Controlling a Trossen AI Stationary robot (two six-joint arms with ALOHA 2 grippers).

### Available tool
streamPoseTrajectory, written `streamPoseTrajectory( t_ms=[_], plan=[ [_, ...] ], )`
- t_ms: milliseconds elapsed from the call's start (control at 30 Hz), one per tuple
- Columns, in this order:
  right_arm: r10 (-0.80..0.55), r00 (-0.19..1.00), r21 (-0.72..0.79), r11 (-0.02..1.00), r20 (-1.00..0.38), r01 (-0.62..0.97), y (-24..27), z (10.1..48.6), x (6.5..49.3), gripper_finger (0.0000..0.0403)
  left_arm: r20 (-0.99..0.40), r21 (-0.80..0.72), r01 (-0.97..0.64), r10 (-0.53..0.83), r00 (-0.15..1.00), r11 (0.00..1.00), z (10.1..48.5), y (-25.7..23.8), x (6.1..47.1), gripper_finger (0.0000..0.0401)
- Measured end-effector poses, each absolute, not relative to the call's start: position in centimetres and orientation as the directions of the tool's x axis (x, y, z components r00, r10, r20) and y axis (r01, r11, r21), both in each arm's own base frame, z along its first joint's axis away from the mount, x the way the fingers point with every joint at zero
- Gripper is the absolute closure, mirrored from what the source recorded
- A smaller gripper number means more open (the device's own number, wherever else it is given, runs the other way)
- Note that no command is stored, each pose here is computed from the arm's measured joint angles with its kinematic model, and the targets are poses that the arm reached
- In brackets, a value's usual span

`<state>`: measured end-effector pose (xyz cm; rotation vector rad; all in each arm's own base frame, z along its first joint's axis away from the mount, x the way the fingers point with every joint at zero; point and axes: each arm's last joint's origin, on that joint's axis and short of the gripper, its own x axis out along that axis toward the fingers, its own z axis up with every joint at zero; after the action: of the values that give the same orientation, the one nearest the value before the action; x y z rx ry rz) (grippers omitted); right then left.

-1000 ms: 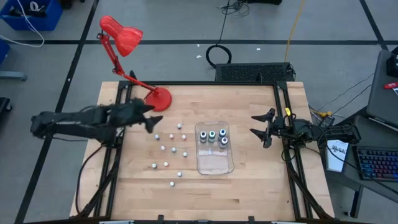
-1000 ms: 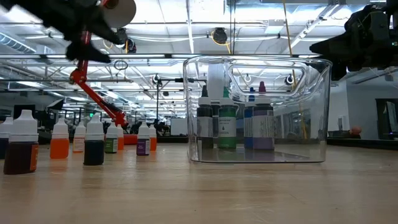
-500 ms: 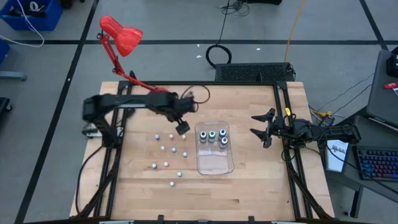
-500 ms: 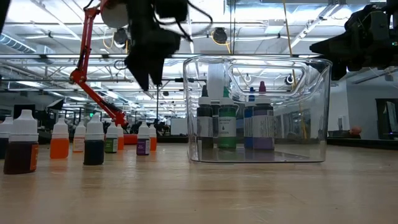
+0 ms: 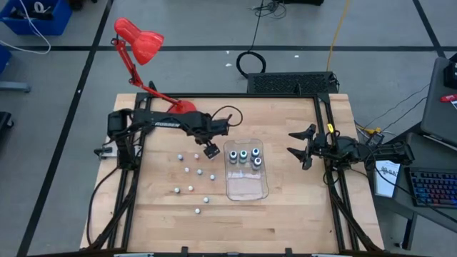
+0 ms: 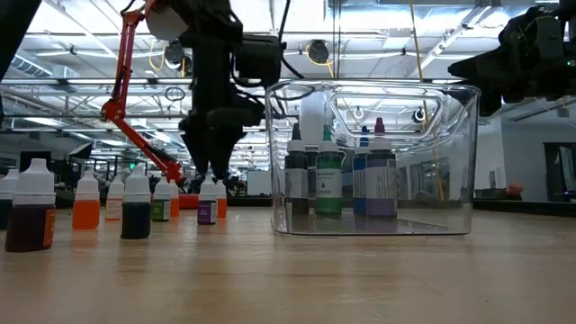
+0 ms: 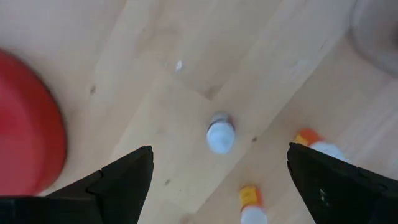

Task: Pick & Place food coloring
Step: Put the orange food coloring bottle into the transparent container

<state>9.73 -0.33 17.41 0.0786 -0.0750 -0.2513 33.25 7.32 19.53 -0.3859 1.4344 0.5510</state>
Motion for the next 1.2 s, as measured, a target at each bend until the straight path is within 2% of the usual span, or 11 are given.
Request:
streamPoseTrajectory(
  t_ms=[500, 1200],
  plan=[
    [-0.251, 0.966, 0.087, 0.966, 0.064, 0.245, -0.3, 17.4, 9.7, 0.0115, -0.992, 0.05, -0.559, 0.104, 0.065, 0.828, 18.3, 7.0, 33.1, 0.0036],
    [-0.251, 0.966, 0.087, 0.966, 0.064, 0.245, -0.3, 17.4, 9.7, 0.0115, -0.986, 0.084, -0.532, 0.146, 0.077, 0.843, 17.2, 7.2, 32.8, 0.0036]
  ],
)
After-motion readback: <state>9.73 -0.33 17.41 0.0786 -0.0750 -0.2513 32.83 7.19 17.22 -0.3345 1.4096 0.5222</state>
